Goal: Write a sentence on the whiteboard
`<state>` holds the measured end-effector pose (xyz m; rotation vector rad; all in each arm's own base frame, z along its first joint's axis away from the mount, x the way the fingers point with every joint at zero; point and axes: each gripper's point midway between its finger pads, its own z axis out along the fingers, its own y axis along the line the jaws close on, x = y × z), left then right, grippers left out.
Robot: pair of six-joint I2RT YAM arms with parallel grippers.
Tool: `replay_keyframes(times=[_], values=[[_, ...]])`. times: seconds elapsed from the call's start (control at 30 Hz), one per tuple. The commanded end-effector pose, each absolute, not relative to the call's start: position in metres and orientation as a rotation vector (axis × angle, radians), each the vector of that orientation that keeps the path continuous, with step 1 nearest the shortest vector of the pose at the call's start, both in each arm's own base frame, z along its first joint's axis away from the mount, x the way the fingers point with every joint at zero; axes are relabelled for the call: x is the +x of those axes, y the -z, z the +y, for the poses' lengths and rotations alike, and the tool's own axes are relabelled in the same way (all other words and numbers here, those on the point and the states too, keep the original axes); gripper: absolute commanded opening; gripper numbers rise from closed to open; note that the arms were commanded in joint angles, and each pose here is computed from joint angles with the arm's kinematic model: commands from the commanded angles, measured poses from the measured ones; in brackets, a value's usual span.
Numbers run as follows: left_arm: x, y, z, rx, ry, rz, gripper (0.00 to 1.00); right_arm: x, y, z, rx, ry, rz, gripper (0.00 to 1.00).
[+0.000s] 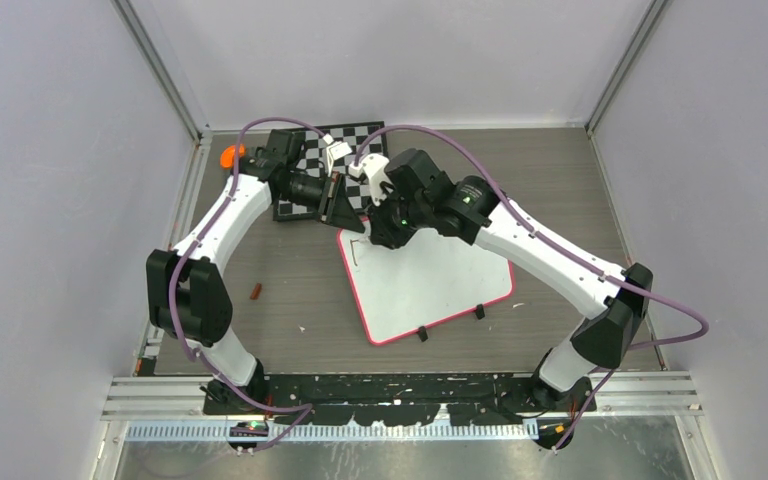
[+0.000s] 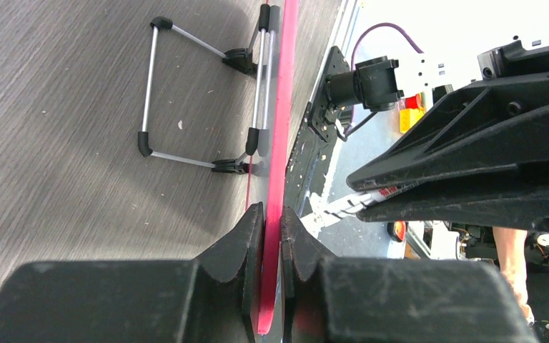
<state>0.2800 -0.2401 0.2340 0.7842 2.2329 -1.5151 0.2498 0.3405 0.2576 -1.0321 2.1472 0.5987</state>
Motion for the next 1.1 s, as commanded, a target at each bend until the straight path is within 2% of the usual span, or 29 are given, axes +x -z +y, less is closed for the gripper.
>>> replay_keyframes(times=[0.0,0.63,1.07], values=[[0.279,-0.241,-0.240,0.776,1.494,2.223,0.00,0.260,-0.271,0.327,-0.974,-0.537,2.099,0.00],[0.279,-0.243,-0.240,0.779,1.493,2.221,0.00,0.243,-0.256,0.355,-1.072,-0.627,2.125,0.00],[0.277,-0.243,-0.239,0.778,1.489,2.223,0.00,0.251,-0.258,0.332,-1.022,-0.557,2.134,0.00]])
